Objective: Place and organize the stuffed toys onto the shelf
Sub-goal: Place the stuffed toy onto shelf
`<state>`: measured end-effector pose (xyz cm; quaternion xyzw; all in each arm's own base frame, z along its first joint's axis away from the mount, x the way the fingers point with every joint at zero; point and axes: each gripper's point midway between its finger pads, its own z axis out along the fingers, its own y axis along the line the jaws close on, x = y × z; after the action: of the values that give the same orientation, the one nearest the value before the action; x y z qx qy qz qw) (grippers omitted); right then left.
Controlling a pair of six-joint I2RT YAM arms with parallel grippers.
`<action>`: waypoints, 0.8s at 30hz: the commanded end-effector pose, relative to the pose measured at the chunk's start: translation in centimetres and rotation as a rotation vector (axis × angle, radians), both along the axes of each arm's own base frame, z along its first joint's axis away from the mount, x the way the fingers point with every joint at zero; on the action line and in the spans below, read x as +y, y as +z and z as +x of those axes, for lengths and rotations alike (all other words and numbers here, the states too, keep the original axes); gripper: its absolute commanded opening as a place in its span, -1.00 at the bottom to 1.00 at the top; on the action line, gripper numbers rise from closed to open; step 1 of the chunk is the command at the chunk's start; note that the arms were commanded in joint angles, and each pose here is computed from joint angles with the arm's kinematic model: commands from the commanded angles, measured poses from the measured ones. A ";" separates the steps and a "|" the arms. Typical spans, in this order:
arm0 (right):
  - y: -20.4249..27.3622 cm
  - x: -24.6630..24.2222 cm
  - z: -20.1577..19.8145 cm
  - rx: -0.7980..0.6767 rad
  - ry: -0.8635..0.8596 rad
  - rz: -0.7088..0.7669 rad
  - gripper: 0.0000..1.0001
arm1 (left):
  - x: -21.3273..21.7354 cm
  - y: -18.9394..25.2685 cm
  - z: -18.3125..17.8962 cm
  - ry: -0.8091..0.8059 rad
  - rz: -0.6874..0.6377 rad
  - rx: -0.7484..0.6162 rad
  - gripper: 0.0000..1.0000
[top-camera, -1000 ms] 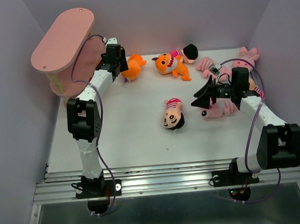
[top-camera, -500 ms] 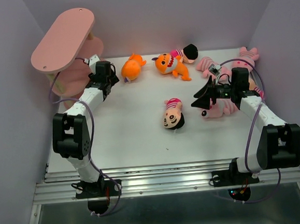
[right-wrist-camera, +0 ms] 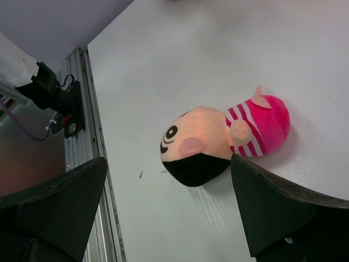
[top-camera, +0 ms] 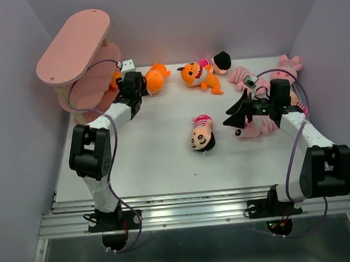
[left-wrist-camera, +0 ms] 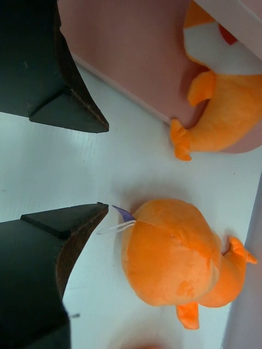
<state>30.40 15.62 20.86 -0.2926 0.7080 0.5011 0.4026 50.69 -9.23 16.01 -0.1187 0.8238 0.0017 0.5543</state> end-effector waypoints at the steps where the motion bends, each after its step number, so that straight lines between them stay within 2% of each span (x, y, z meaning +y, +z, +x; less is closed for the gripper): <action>1: 2.3 -0.1 0.2 -0.090 0.021 0.005 1.00 | 0.0 3.1 3.5 0.051 0.168 -0.059 0.33; 2: 2.3 -0.1 0.2 -0.089 0.021 0.005 1.00 | 0.1 1.6 4.2 0.072 0.173 -0.032 0.36; 4: 2.1 -0.1 0.3 -0.086 0.020 0.004 1.00 | 0.5 2.5 5.5 0.130 0.150 -0.048 0.39; 7: 1.9 -0.1 0.4 -0.079 0.019 0.003 1.00 | -0.3 1.1 7.5 0.159 0.099 -0.045 0.46; 16: 1.2 -0.1 0.6 -0.059 0.029 0.004 1.00 | 0.1 -0.3 10.7 0.388 -0.078 -0.109 0.57; 24: 1.1 -0.1 0.6 -0.054 0.034 0.005 1.00 | 0.7 -3.8 12.2 0.479 -0.098 -0.084 0.61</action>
<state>30.41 15.59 20.15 -0.2943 0.7109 0.5025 0.3942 62.12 -9.68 10.71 -0.2924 0.7752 0.0823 0.5539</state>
